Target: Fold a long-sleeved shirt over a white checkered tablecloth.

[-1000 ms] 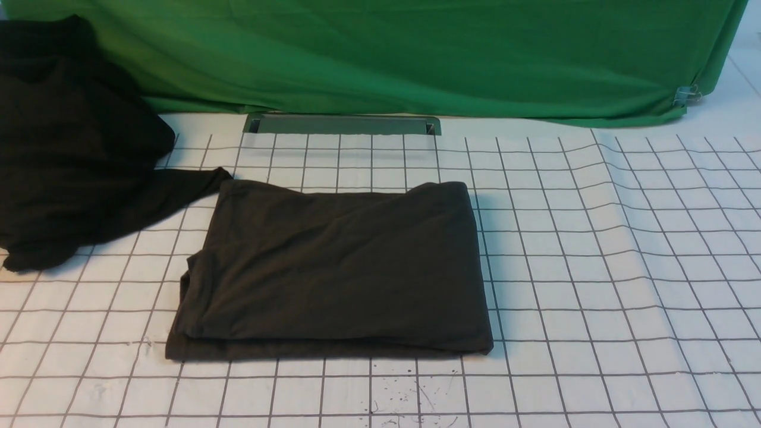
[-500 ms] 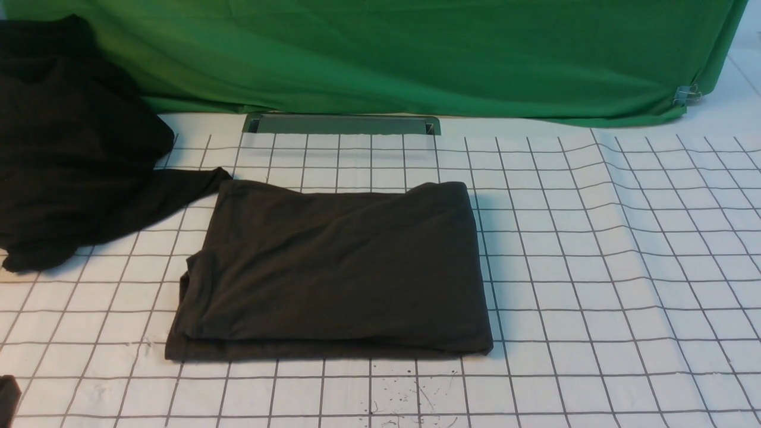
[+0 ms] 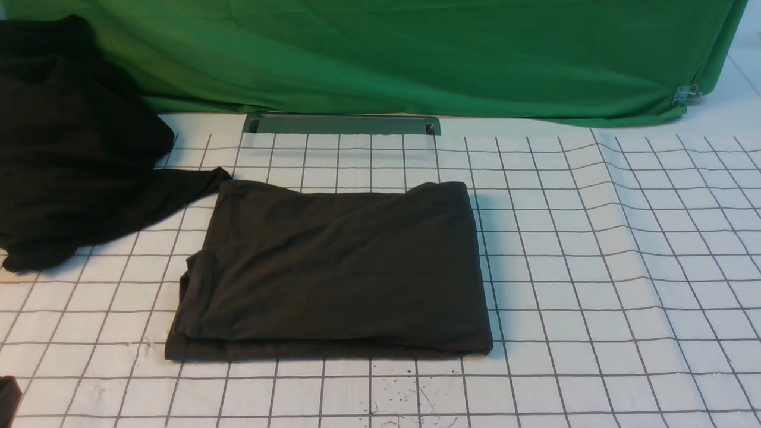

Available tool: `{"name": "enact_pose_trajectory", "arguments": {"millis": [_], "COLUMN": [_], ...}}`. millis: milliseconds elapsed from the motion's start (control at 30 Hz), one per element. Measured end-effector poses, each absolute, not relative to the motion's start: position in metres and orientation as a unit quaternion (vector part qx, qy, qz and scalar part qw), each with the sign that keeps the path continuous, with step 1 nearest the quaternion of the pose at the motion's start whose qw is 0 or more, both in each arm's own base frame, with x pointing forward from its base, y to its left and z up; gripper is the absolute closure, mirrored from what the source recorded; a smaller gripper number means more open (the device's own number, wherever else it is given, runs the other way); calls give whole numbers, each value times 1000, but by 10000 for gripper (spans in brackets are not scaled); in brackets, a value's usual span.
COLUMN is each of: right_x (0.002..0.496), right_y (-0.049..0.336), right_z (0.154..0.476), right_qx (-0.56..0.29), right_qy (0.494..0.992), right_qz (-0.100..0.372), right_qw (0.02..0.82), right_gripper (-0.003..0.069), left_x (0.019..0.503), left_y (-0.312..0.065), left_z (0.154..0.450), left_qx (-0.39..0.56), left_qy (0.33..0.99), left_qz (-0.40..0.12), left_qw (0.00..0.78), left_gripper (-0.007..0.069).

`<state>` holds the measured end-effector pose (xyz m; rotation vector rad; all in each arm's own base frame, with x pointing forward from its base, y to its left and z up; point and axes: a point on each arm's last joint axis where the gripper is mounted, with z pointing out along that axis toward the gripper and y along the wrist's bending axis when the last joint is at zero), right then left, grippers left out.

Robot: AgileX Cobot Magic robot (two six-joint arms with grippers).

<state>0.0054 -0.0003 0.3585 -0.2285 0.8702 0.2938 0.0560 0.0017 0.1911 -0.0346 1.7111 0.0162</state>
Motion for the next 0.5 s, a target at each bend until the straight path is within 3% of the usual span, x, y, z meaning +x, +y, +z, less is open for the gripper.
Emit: {"name": "enact_pose_trajectory", "arguments": {"millis": [300, 400, 500], "right_x": [6, 8, 17], "right_y": [0, 3, 8], "right_z": [358, 353, 343], "right_qx": [-111, -123, -130], "right_qy": [425, 449, 512], "right_qz": [144, 151, 172], "right_qw": [887, 872, 832], "right_gripper": [418, 418, 417], "left_x": [56, 56, 56], "left_y": [2, 2, 2], "left_z": [191, 191, 191], "left_qx": [-15, -15, -15], "left_qy": [755, 755, 755], "left_qz": [7, 7, 7], "left_qw": [656, 656, 656], "left_gripper": [624, 624, 624]}}
